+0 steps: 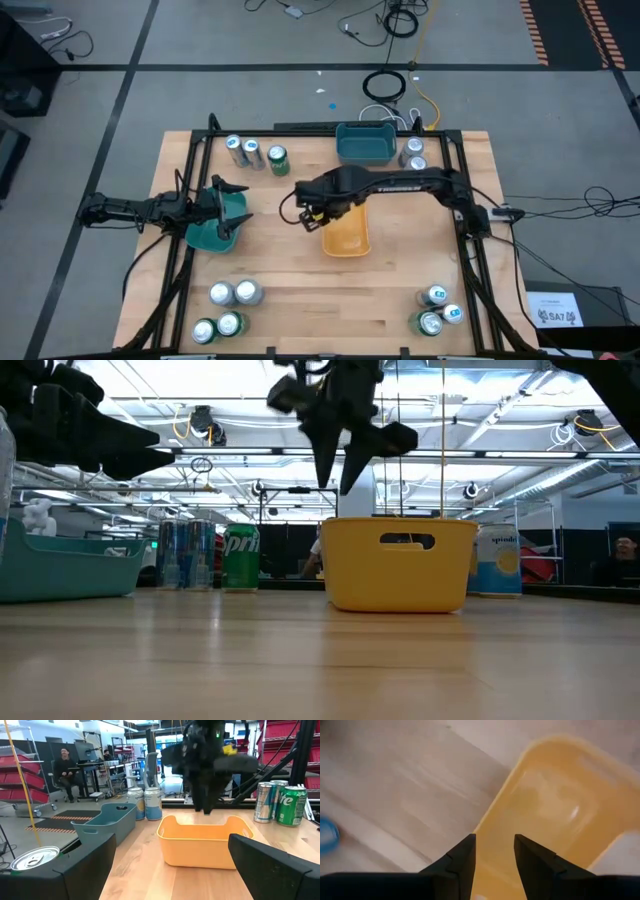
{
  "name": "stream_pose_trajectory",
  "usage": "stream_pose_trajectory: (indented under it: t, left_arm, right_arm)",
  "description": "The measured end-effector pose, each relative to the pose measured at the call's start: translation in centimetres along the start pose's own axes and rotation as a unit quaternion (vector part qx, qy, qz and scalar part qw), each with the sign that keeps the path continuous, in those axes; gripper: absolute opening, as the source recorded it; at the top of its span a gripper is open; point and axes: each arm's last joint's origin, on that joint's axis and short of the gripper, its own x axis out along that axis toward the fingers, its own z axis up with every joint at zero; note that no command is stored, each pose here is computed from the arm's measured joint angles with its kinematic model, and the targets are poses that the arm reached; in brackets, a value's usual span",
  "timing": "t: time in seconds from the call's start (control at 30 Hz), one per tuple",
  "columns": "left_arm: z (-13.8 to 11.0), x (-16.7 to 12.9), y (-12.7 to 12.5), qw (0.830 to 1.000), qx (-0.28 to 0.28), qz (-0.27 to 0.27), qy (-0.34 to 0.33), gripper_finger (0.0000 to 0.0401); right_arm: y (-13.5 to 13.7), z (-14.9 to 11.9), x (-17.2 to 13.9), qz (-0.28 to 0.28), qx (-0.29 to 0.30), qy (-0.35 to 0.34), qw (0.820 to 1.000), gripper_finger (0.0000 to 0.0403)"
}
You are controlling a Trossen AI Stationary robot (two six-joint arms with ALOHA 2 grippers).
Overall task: Sort soda cans
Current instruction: Move the dark blue bin to the right side of the center yellow bin
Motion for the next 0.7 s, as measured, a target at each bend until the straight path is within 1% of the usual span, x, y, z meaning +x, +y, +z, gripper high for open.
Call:
stream_pose_trajectory:
  t: [0.07,0.2,0.37,0.53,0.63,0.7]
  left_arm:
    - [0.0,0.0,0.0,1.000,0.000,0.000,0.000,0.0393]
    - [0.0,0.0,0.0,1.000,0.000,0.000,0.000,0.0393]
    - [0.0,0.0,0.0,1.000,0.000,0.000,0.000,0.0393]
    - [0.0,0.0,0.0,1.000,0.000,0.000,0.000,0.0393]
    - [0.0,0.0,0.0,1.000,0.000,0.000,0.000,0.0393]
    - [0.0,0.0,0.0,1.000,0.000,0.000,0.000,0.0393]
  right_arm:
    - [-0.4,0.4,-0.7,-0.005,-0.043,-0.018,0.999,0.0122]
    - [-0.9,0.7,-1.6,-0.004,-0.113,-0.032,0.993,0.0119]
    - [-0.6,0.7,-2.0,0.015,-0.169,-0.039,0.985,0.0119]
    - [-0.8,0.7,-1.9,0.009,-0.240,-0.034,0.970,0.0119]
    - [-1.1,0.7,-1.9,-0.001,-0.267,-0.023,0.963,0.0122]
    - [-1.7,0.9,-1.9,-0.014,-0.282,-0.010,0.959,0.0132]
